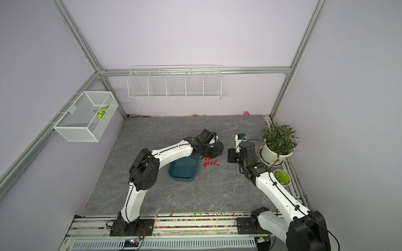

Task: Take the screw protection sleeves out of the storage box
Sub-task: Place the screw protection sleeve at the center of the board.

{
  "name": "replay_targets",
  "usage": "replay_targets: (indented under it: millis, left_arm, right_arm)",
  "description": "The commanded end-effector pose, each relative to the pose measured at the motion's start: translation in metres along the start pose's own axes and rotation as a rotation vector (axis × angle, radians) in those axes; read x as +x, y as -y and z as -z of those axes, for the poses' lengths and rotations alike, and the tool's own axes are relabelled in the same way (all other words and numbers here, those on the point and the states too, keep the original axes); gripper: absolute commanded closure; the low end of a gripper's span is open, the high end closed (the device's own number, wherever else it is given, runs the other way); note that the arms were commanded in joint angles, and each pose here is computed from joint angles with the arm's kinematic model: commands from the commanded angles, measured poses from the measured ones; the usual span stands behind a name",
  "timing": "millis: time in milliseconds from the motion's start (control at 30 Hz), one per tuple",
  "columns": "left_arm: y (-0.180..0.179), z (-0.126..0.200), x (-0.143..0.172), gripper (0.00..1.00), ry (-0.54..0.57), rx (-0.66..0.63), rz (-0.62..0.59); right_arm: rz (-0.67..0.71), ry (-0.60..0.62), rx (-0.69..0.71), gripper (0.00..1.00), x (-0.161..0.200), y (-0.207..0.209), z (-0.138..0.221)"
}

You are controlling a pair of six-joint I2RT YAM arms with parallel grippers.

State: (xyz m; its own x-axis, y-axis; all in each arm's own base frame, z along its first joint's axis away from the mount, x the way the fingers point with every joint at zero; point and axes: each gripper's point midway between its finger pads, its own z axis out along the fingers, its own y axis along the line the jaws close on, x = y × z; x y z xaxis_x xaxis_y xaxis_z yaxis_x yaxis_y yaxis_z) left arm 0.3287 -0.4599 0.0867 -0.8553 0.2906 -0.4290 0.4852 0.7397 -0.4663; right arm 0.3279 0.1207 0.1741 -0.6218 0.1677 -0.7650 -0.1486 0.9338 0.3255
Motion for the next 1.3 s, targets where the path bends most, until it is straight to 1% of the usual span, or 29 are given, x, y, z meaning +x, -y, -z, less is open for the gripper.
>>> replay_targets:
  millis: [0, 267, 633, 900, 1100, 1267]
  left_arm:
    - [0.005, -0.011, 0.001, 0.86, -0.014, 0.009, -0.027]
    - [0.002, -0.027, 0.009, 0.86, -0.044, 0.001, -0.038]
    - [-0.005, -0.039, 0.016, 0.85, -0.068, -0.033, -0.047]
    - [-0.009, -0.043, 0.020, 0.85, -0.080, -0.063, -0.055]
    - [-0.012, -0.045, 0.022, 0.82, -0.086, -0.076, -0.054]
    - [-0.016, -0.049, 0.024, 0.81, -0.096, -0.086, -0.056]
  right_arm:
    - [-0.007, 0.013, 0.008, 0.80, 0.001, 0.002, 0.000]
    - [-0.010, 0.011, 0.008, 0.80, 0.001, 0.002, -0.001]
    - [-0.011, 0.011, 0.008, 0.80, 0.000, 0.002, -0.001]
    - [-0.011, 0.008, 0.011, 0.80, 0.000, 0.002, -0.002]
    - [-0.011, 0.005, 0.010, 0.80, 0.001, 0.002, -0.002]
    - [-0.012, 0.004, 0.011, 0.80, 0.001, 0.002, -0.003]
